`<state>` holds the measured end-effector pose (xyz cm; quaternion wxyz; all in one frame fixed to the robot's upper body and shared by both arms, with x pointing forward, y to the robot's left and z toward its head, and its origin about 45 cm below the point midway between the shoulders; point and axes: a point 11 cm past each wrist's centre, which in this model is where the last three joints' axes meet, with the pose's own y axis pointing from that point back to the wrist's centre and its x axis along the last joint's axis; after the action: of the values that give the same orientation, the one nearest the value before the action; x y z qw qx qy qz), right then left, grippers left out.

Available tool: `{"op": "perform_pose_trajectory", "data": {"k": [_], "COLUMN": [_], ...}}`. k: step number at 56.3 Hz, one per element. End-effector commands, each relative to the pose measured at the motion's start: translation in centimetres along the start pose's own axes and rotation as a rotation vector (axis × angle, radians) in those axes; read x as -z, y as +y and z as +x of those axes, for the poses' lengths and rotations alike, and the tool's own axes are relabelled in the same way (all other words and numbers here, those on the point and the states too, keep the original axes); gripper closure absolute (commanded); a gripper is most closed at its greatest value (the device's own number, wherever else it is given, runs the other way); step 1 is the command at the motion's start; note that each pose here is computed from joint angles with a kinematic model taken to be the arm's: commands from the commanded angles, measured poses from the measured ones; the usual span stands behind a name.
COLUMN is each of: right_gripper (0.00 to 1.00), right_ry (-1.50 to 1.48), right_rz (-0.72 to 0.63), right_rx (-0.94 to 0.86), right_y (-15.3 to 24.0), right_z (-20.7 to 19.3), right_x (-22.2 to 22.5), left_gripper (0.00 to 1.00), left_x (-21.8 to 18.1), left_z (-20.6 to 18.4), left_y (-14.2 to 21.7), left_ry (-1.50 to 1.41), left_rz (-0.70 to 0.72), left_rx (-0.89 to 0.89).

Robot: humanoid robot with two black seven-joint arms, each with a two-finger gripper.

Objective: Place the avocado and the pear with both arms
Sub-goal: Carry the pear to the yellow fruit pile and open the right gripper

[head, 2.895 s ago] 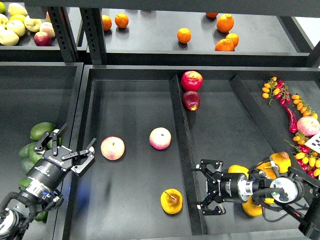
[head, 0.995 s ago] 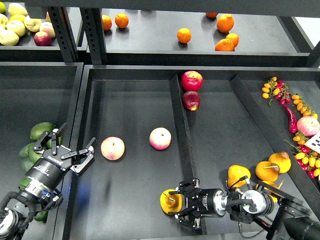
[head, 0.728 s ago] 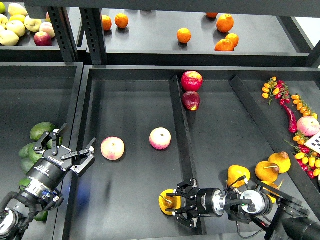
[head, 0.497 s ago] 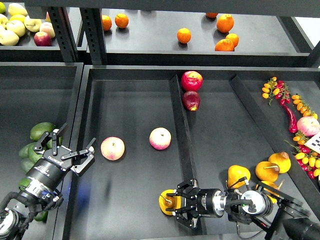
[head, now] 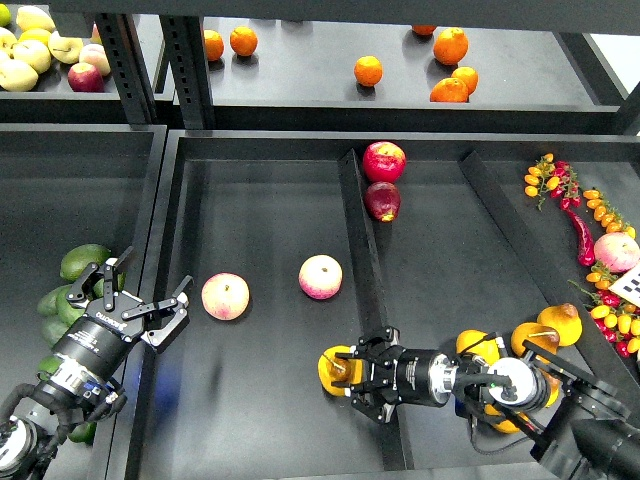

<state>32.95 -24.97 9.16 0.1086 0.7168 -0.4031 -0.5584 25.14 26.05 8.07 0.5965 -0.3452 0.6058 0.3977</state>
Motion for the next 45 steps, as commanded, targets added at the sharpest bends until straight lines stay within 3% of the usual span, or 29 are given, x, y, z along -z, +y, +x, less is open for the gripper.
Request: {"op": "perform_pose_trajectory", "data": {"k": [1,32,45], "right_gripper": [0.77,0.76,0.74], "right_ry": [0.009,-0.016,-0.023], "right_rz": [0.009,-0.084,-0.102], "right_rx": [-0.033,-0.188,-0.195], "right_y": [1.9,4.6,4.9], "right_z": [1.4,8.5,9.5], "right_x": [0.4,-5.5,-6.7], "left_gripper": [0.01,0.01,0.01], "left_x": [0.1,0.1,0.1], "left_z": [0.0,0.3,0.4], "left_y": [0.0,0.1,0.1], "left_ry": [0.0,0.003,0.003], "left_rz": [0.002,0.004,0.003], "left_rx": [0.0,-0.01,-0.011]}}
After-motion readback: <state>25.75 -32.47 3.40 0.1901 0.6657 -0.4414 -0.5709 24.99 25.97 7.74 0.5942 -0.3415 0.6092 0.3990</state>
